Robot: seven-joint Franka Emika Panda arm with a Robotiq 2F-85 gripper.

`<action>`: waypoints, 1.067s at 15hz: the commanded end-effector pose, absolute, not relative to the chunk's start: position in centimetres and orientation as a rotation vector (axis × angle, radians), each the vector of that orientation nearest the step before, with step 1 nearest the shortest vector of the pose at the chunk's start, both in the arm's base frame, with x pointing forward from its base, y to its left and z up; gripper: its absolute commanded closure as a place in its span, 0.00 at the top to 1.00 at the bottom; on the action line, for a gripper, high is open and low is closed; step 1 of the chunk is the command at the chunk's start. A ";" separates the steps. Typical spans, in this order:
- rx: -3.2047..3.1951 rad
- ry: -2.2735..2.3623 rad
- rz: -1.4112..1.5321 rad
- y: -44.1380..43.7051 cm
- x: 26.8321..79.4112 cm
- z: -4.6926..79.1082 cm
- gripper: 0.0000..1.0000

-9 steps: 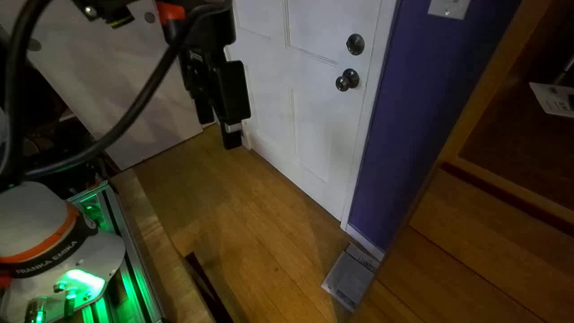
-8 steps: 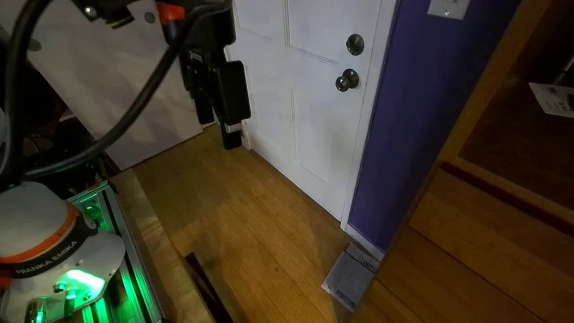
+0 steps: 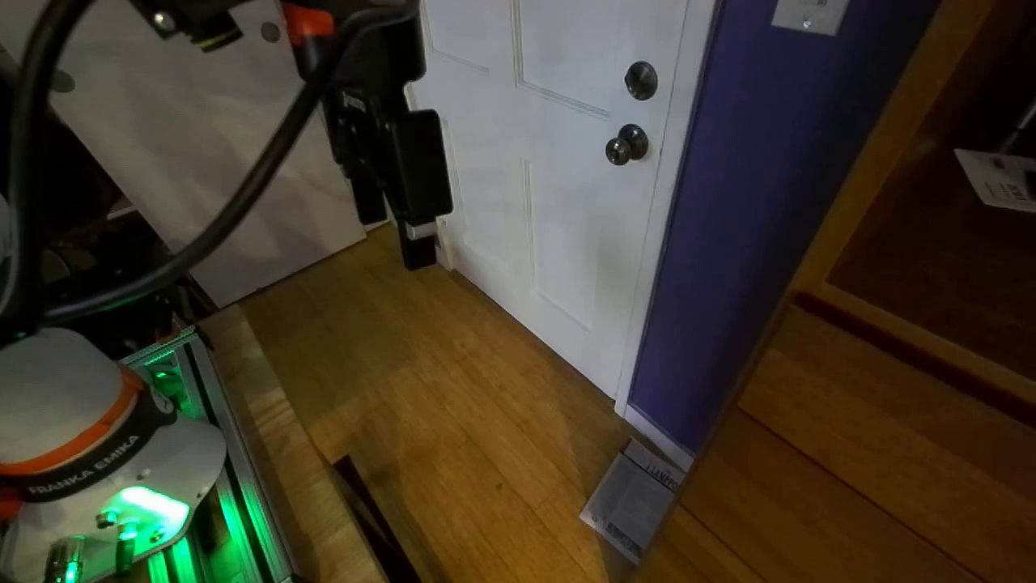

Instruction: Lock the door

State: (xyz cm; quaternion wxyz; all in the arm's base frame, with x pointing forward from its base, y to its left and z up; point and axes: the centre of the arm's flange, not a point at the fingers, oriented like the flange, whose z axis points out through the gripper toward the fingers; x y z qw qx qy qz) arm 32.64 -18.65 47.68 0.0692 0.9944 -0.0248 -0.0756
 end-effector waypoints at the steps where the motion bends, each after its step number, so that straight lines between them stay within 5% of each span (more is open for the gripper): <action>1: 2.994 -0.075 -0.228 -18.6 32.6 47.7 1.00; 16: 2.532 0.356 0.593 7.2 48.4 51.0 1.00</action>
